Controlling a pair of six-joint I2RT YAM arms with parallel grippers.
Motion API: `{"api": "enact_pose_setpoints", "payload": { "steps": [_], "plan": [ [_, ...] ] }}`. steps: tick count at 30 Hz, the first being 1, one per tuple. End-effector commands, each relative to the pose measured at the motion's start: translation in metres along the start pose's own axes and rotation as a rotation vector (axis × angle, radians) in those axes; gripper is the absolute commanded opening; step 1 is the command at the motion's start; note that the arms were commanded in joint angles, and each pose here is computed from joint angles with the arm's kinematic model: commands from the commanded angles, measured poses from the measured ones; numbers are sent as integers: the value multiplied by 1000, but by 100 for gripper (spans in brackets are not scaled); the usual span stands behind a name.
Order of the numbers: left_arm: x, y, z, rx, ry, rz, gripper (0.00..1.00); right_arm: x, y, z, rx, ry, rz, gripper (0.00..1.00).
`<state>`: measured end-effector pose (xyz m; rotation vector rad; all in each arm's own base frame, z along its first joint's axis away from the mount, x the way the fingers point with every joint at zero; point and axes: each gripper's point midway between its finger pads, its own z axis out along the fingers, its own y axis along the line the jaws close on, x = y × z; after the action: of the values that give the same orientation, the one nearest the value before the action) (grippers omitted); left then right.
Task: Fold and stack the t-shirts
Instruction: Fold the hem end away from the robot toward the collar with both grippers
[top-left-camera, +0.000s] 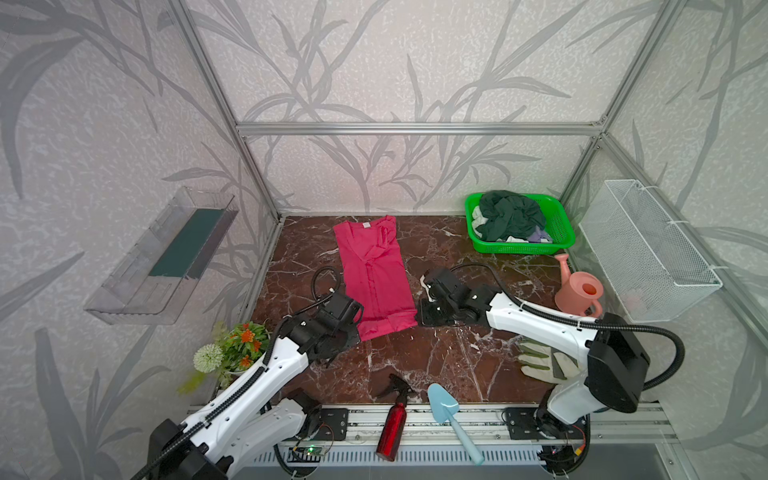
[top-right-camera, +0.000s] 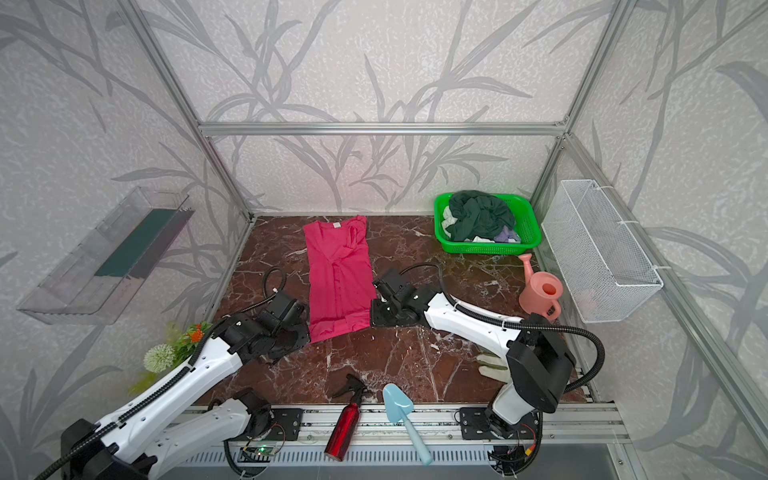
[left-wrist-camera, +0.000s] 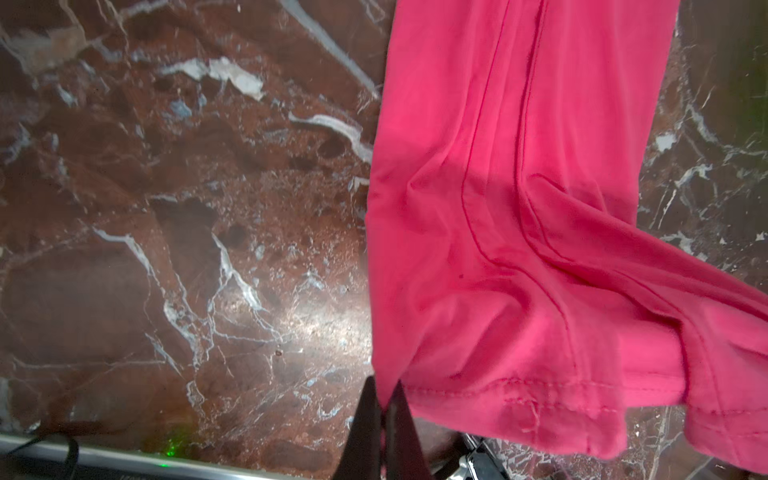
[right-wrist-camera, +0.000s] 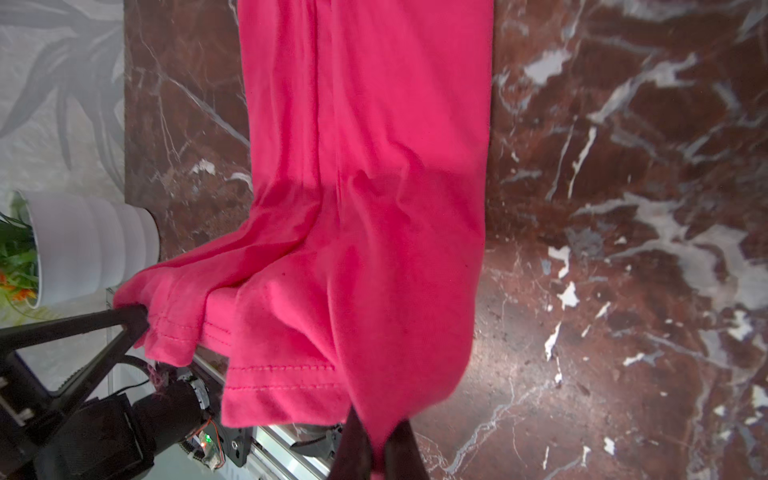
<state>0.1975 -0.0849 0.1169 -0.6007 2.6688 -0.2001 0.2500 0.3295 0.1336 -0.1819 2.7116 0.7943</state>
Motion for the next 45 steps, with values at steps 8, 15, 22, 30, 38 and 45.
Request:
{"api": "enact_pose_setpoints", "payload": {
  "steps": [8,15,22,30,38,45],
  "plan": [
    [-75,-7,4,-26,-154,22,0,-49,1,8,23,-45,-56,0],
    [-106,-13,23,-89,-144,20,0,-82,-7,26,24,-62,-68,0],
    [-130,-16,44,-96,-139,-16,0,-105,-9,47,-4,-50,-64,0],
    [-147,-23,78,-102,-60,-30,0,-124,-15,69,6,-42,-67,0],
    [-165,-27,85,-106,-73,-42,0,-147,-21,84,-8,-46,-62,0],
    [-175,-25,96,-111,-62,-67,0,-160,-22,95,-17,-39,-60,0]
  ]
}}
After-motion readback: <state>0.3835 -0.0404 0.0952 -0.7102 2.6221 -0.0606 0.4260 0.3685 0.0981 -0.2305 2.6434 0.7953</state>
